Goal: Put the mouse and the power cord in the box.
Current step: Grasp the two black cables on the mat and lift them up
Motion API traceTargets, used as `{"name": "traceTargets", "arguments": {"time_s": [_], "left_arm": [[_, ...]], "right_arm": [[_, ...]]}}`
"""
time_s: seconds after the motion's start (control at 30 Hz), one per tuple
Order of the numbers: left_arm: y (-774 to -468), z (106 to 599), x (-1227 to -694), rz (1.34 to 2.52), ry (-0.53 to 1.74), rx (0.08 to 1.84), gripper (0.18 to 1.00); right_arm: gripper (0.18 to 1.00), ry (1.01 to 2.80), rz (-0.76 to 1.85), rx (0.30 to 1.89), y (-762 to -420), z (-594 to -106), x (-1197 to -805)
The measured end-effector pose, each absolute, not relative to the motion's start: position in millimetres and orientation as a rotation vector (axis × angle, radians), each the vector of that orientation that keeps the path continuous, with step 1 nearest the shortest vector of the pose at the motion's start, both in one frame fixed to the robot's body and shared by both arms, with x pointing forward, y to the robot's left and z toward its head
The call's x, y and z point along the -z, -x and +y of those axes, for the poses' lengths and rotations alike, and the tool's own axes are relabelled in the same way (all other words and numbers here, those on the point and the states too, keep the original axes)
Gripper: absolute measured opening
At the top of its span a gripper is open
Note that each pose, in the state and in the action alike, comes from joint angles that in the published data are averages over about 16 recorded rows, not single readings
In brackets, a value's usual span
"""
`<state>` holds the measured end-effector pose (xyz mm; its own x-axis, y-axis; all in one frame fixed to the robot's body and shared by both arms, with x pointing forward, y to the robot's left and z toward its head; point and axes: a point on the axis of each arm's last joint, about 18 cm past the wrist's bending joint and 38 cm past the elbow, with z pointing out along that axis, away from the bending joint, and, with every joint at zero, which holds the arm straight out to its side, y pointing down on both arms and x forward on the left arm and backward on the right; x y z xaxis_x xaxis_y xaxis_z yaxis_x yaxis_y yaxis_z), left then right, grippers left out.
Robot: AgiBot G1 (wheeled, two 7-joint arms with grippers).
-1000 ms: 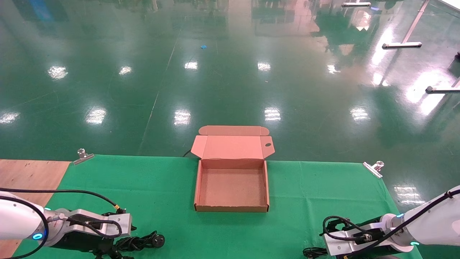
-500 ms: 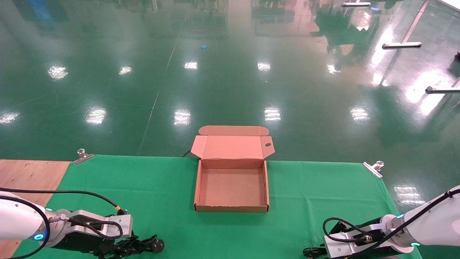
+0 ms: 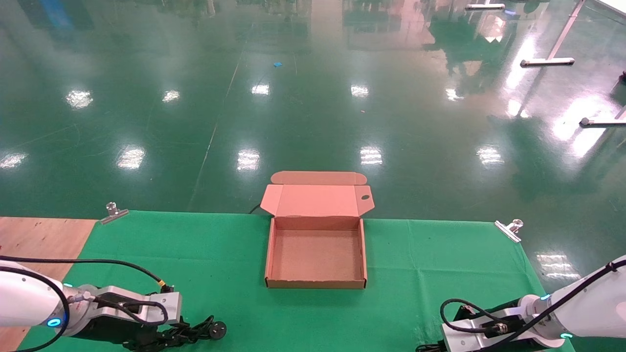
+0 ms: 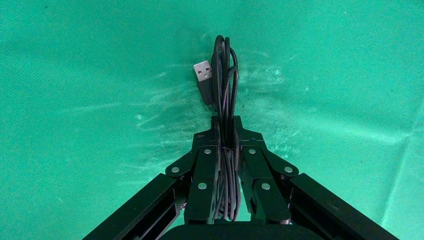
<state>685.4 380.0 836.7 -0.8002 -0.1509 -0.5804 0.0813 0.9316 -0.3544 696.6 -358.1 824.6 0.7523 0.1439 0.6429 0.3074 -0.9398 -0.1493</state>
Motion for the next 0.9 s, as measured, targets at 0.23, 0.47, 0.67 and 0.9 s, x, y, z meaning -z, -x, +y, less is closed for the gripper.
{"name": "traceTargets", "arguments": {"time_s": [0.23, 0.47, 0.67, 0.9], "left_arm": [[-683, 384, -846, 2.444, 0.041, 0.493, 0.260], [-681, 387, -850, 2.441, 0.045, 0.498, 0.216], [-680, 389, -851, 2.441, 0.053, 0.499, 0.196], [-680, 391, -852, 2.441, 0.067, 0.495, 0.204]], "right_arm": [[0.223, 2.696, -0.356, 0.960, -695, -359, -828], [0.222, 2.688, -0.357, 0.955, -693, -361, -830], [0.221, 2.684, -0.355, 0.950, -691, -364, -830], [0.221, 2.680, -0.351, 0.945, -689, -367, -830]]}}
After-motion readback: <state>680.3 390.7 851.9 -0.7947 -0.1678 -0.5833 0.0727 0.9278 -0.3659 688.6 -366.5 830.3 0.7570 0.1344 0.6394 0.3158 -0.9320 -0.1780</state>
